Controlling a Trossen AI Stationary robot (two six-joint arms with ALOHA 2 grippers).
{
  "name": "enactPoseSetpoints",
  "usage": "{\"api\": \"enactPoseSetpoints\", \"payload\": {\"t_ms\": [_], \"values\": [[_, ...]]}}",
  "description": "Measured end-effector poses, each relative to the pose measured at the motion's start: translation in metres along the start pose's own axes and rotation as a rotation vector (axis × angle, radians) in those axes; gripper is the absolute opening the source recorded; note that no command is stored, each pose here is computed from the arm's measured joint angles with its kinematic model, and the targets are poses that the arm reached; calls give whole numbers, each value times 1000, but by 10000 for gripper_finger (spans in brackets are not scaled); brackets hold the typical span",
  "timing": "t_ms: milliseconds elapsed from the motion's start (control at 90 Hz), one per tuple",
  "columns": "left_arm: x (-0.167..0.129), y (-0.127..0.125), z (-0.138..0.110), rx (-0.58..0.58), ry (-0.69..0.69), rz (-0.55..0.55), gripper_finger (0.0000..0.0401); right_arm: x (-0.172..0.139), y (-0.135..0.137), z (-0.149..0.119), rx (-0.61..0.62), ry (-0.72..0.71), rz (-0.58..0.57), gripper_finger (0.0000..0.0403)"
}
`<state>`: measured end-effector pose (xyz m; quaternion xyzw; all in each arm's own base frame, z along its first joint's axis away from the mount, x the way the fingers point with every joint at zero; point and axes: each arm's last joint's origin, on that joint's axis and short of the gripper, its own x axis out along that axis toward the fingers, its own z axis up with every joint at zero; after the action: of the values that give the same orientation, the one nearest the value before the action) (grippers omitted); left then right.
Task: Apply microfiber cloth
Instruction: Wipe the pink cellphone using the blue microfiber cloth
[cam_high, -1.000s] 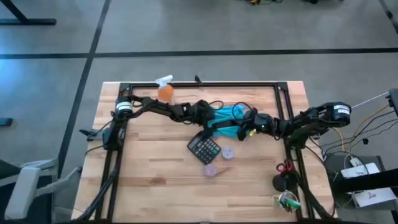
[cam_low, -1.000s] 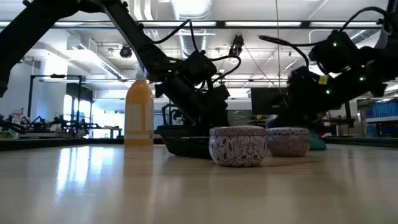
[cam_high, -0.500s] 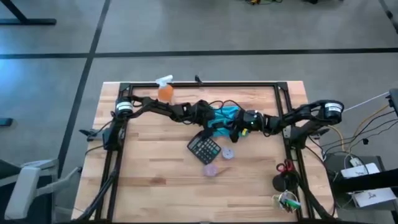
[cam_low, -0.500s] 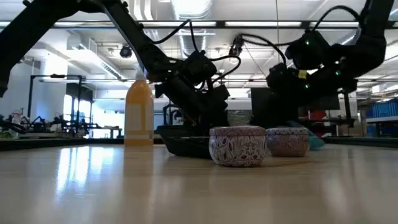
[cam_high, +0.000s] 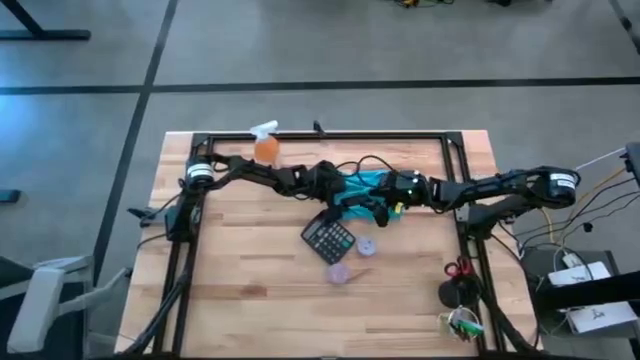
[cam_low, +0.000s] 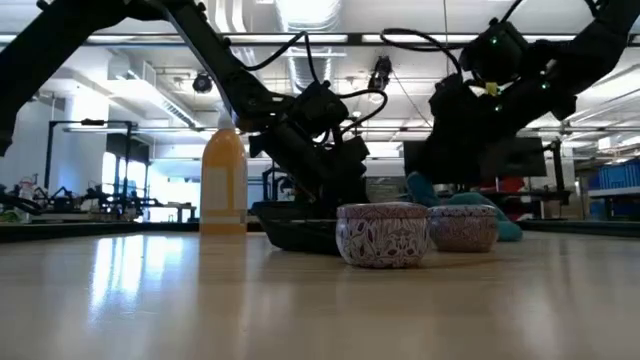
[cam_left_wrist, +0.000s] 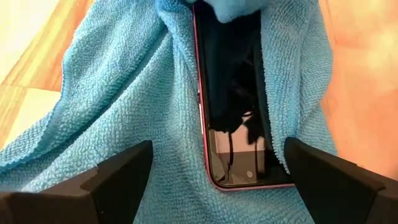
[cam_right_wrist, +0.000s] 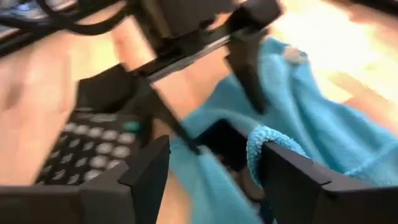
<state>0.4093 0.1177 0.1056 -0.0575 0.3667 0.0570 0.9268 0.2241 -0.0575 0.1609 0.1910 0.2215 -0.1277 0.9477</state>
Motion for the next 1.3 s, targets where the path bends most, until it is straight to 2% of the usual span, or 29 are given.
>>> {"api": "enactPoseSetpoints", "payload": {"t_ms": [233, 322, 444, 500, 567, 678, 756, 833, 1022, 1178, 1300], "values": [[0, 0, 0, -3, 0, -1, 347, -6, -1, -7, 75, 143, -35, 212], [0, 0, 0, -4, 0, -1, 347, -7, 3, 3, 76, 135, -24, 212], [0, 0, 0, -4, 0, -1, 347, -7, 11, 19, 55, 123, 67, 218], [0, 0, 0, -4, 1, -1, 347, -7, 13, 24, 37, 133, 61, 221], [0, 0, 0, -6, 0, -1, 347, -9, 10, 26, 14, 167, -42, 225], [0, 0, 0, -8, 0, -2, 347, -12, 0, 17, -7, 230, -316, 225], [0, 0, 0, -8, 1, -1, 347, -12, -8, 9, 22, 276, -373, 219], [0, 0, 0, -8, 0, -1, 347, -8, -8, 4, 62, 309, -316, 212], [0, 0, 0, -8, 0, -2, 347, 4, 2, 6, 119, 332, -11, 197], [0, 0, 0, -8, 0, -2, 347, 3, 6, 15, 99, 307, 6, 196], [0, 0, 0, -7, 0, -2, 347, -1, 13, 39, 27, 228, 37, 205]]}}
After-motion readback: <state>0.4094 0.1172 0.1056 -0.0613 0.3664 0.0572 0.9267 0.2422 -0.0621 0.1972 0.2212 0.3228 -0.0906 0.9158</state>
